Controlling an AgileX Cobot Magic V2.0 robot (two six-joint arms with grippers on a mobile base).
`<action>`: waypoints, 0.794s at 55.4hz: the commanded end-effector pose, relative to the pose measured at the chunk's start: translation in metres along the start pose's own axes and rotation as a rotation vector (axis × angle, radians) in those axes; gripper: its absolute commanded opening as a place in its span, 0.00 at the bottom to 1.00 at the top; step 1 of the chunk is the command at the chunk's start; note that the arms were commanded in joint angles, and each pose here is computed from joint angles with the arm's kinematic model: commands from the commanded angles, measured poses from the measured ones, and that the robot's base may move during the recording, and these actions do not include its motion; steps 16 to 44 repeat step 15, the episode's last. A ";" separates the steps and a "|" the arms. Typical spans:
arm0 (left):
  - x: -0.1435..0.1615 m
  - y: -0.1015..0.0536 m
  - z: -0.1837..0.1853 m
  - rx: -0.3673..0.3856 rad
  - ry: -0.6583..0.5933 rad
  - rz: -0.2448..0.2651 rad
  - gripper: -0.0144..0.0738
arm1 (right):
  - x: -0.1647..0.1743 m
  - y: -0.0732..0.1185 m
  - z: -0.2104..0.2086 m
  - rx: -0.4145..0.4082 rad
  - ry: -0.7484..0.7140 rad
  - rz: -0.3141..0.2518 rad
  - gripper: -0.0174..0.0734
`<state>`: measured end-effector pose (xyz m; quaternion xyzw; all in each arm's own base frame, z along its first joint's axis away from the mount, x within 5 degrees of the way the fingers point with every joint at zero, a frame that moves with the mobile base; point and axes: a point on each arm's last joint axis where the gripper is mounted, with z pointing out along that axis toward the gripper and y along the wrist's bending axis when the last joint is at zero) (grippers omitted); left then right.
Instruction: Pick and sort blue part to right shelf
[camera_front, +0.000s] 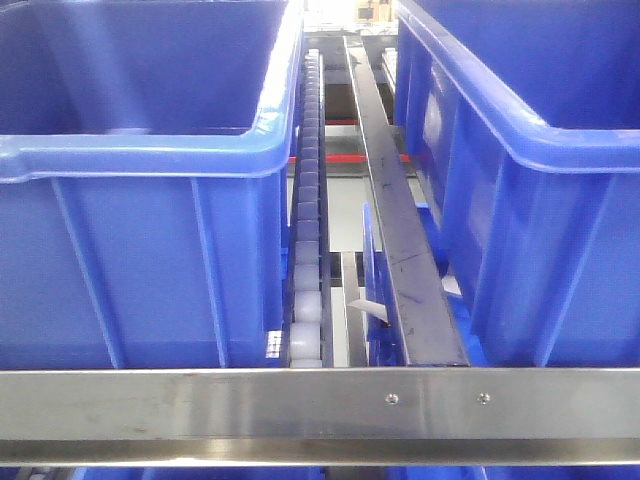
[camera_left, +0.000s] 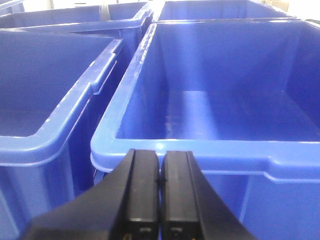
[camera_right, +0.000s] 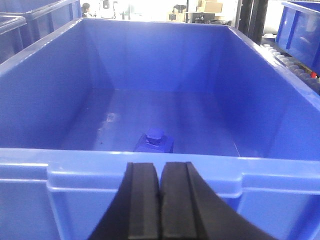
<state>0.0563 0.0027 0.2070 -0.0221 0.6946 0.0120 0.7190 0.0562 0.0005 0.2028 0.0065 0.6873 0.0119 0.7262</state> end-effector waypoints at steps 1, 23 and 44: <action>0.001 0.000 -0.001 -0.001 -0.080 -0.005 0.30 | -0.012 -0.001 -0.002 0.011 -0.115 0.004 0.26; 0.001 0.000 -0.001 -0.001 -0.080 -0.005 0.30 | -0.012 -0.001 -0.002 0.011 -0.115 0.004 0.26; 0.001 0.000 -0.001 -0.001 -0.080 -0.005 0.30 | -0.012 -0.001 -0.002 0.011 -0.115 0.004 0.26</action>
